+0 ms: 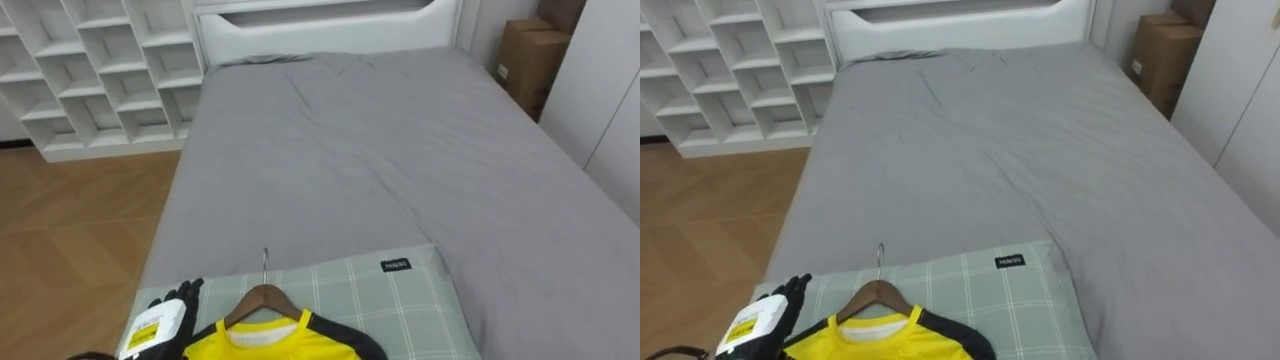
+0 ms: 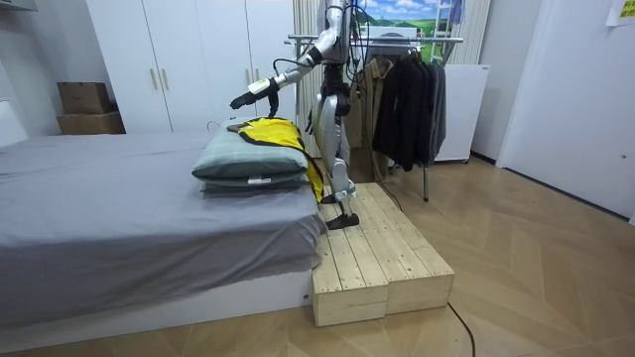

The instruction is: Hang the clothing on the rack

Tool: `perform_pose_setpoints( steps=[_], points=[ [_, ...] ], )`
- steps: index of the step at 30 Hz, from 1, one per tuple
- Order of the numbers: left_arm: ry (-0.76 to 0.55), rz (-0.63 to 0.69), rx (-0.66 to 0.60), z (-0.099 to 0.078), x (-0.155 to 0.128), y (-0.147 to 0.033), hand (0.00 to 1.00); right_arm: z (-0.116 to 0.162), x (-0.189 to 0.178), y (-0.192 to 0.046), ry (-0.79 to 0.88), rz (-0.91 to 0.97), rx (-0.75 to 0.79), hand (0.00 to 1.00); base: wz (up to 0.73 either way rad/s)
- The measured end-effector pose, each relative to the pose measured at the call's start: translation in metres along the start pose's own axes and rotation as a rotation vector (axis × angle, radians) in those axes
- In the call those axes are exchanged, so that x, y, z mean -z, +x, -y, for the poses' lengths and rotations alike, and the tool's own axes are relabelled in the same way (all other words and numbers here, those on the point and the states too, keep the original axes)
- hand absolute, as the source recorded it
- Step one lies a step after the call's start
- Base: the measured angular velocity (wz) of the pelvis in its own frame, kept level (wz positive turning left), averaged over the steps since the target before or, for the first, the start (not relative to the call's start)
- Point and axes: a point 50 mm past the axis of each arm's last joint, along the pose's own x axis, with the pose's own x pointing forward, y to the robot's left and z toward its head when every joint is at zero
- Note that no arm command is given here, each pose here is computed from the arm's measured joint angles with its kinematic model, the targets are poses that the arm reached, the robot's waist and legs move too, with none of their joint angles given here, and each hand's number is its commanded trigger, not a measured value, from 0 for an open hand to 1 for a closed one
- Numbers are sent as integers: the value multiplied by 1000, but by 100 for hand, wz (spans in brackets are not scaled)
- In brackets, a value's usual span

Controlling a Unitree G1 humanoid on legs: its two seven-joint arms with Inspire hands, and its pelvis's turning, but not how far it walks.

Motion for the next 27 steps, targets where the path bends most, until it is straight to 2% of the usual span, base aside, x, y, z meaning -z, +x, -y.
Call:
perform_pose_setpoints(
  steps=[13, 22, 27],
  points=[
    [20, 64, -132, -61, -33, 43, 0, -13, -38, 9, -100, 57, -6, 0, -2],
    [-48, 65, -202, -89, -41, 54, 0, -22, -58, 10, -187, 115, -16, 0, -2],
    [-73, 70, -213, -96, -47, 58, 0, -29, -73, 12, -201, 147, -9, 0, -10]
  ],
)
